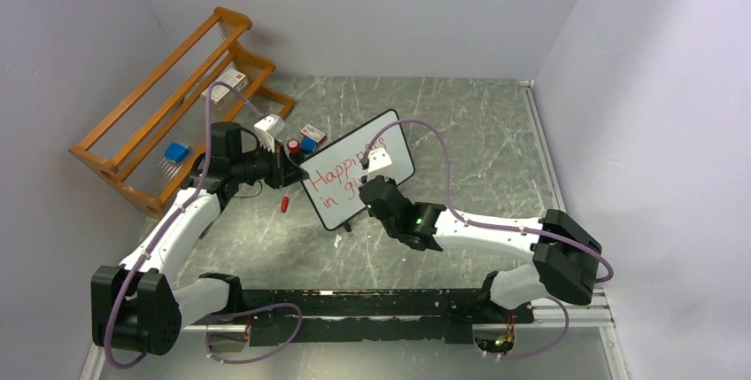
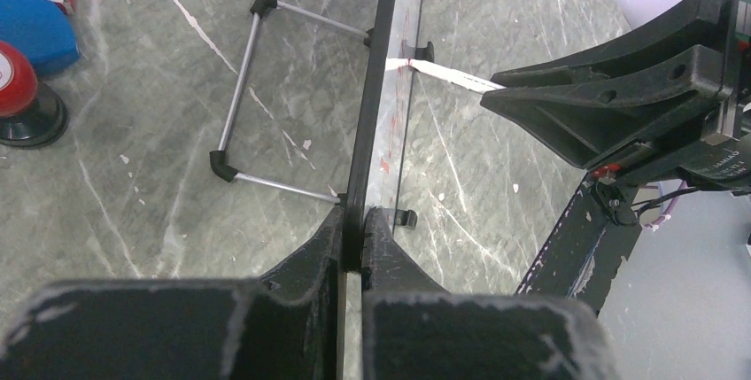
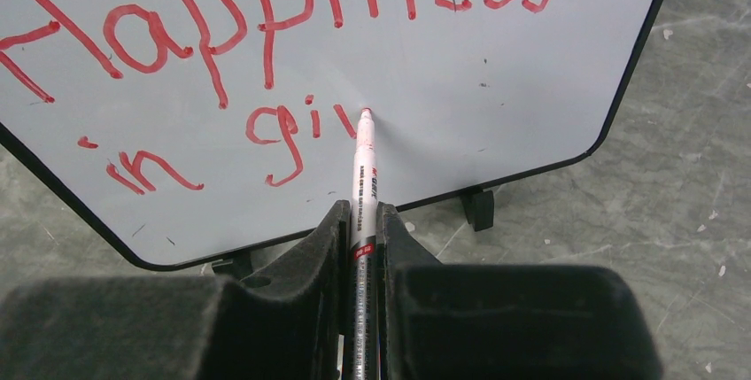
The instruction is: Write a sentence on the whiteboard
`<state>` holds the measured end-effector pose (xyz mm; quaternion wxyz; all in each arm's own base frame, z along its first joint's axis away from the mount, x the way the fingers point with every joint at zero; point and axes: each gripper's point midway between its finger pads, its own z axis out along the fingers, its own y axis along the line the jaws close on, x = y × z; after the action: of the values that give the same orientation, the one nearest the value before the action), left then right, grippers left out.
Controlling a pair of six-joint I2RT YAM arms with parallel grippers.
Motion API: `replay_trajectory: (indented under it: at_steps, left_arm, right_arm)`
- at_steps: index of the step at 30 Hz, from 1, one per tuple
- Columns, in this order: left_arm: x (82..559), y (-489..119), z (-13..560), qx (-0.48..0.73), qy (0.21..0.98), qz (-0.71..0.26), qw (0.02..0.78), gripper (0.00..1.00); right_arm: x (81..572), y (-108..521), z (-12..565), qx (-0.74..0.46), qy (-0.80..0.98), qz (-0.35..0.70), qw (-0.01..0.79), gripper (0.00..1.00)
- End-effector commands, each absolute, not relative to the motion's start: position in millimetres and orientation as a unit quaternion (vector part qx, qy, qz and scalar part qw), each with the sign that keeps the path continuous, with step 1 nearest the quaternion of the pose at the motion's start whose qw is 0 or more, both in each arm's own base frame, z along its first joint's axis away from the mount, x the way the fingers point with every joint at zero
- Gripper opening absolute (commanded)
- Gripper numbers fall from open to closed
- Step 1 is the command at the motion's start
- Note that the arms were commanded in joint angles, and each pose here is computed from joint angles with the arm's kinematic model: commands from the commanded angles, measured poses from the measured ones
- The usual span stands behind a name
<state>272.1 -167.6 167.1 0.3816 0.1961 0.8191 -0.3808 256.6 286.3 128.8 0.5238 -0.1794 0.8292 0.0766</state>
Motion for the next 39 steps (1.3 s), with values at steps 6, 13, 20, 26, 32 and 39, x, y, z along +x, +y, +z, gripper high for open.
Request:
replay_trajectory:
  at_steps: [6,13,20,26,32,39]
  left_arm:
    - [267.1,-150.4,131.0,0.181,0.86,-0.33,0.345,0.05]
    - [267.9,-149.3,130.2,0.179,0.862,-0.327,0.344,0.05]
    - [267.8,-149.5,130.2,0.179,0.862,-0.327,0.344,0.05]
    - [268.0,-149.2,129.8,0.179,0.862,-0.327,0.344,0.05]
    - [267.8,-149.5,129.8,0.179,0.862,-0.327,0.343,0.05]
    - [267.4,-149.9,128.8,0.18,0.862,-0.329,0.341,0.05]
  right_arm:
    - [265.5,291.4,153.4,-0.156,0.816,0.095,0.548,0.0]
    - [259.5,280.3,156.0,-0.155,0.816,0.1,0.548,0.0]
    - [267.0,274.8,157.9,-0.146,0.816,0.107,0.549,0.0]
    - [269.0,281.0,156.2,-0.149,0.816,0.114,0.547,0.0]
    - [269.4,280.6,147.4,-0.151,0.821,0.109,0.54,0.0]
    - [271.0,276.0,140.3,-0.145,0.826,0.104,0.534,0.0]
